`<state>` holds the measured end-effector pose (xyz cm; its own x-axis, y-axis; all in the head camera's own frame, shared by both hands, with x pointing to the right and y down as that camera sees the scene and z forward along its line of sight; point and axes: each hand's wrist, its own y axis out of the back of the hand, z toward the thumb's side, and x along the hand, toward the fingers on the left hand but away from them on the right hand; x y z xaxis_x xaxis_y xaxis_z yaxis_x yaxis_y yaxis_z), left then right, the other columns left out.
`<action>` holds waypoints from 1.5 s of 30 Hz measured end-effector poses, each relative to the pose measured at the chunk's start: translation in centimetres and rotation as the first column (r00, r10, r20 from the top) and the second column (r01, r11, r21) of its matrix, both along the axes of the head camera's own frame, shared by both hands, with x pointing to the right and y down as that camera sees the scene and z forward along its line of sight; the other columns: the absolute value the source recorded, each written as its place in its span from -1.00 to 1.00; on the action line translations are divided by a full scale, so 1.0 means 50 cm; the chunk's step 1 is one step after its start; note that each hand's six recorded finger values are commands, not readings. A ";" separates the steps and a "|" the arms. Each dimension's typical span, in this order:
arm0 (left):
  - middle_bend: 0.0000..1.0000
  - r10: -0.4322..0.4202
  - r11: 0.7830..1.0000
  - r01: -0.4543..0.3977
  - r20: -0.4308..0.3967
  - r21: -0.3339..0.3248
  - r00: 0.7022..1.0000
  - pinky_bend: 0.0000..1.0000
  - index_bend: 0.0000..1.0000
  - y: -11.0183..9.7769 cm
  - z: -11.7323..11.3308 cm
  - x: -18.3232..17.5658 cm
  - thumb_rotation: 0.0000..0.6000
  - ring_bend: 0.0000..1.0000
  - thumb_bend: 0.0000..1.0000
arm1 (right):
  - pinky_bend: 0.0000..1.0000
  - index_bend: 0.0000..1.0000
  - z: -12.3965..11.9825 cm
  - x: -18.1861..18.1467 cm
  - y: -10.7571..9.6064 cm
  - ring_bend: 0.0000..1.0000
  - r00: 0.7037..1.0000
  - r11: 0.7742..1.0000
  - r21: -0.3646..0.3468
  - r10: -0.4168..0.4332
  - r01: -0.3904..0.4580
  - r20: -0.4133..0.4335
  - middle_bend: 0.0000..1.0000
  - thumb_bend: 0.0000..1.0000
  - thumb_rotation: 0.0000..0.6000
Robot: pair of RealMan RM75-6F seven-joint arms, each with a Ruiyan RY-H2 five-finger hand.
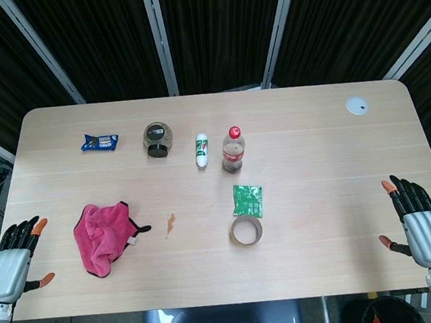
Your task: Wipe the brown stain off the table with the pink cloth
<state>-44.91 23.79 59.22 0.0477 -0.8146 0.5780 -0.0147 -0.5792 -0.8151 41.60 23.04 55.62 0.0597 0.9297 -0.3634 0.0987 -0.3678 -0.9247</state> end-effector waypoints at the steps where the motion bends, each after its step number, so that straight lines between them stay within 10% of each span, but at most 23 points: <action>1: -1.00 0.008 1.000 -0.008 0.011 -0.011 1.000 -1.00 -1.00 -0.002 0.007 0.007 1.00 -1.00 -0.99 | -0.84 -0.98 0.000 0.000 0.000 -1.00 1.000 1.000 -0.001 -0.002 0.002 -0.001 -1.00 -0.98 1.00; 28: -1.00 0.020 0.987 -0.005 0.091 -0.163 0.996 -1.00 -1.00 -0.047 0.224 0.205 1.00 -1.00 -0.97 | -0.84 -0.98 0.006 -0.002 0.001 -1.00 0.999 1.000 -0.028 0.015 -0.014 0.034 -1.00 -0.98 1.00; 45: -1.00 -0.034 0.986 0.064 0.196 -0.151 0.980 -0.90 -0.81 -0.111 0.262 0.162 1.00 -1.00 -0.96 | -0.84 -0.95 0.014 -0.001 -0.003 -1.00 0.999 0.999 -0.041 0.034 -0.032 0.042 -1.00 -0.98 1.00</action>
<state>-36.80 18.23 72.31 -0.1146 -0.7120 0.6927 0.1016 -0.7021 -0.7048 41.54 22.87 56.30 0.0456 0.9159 -0.3987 0.1500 -0.4009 -0.9038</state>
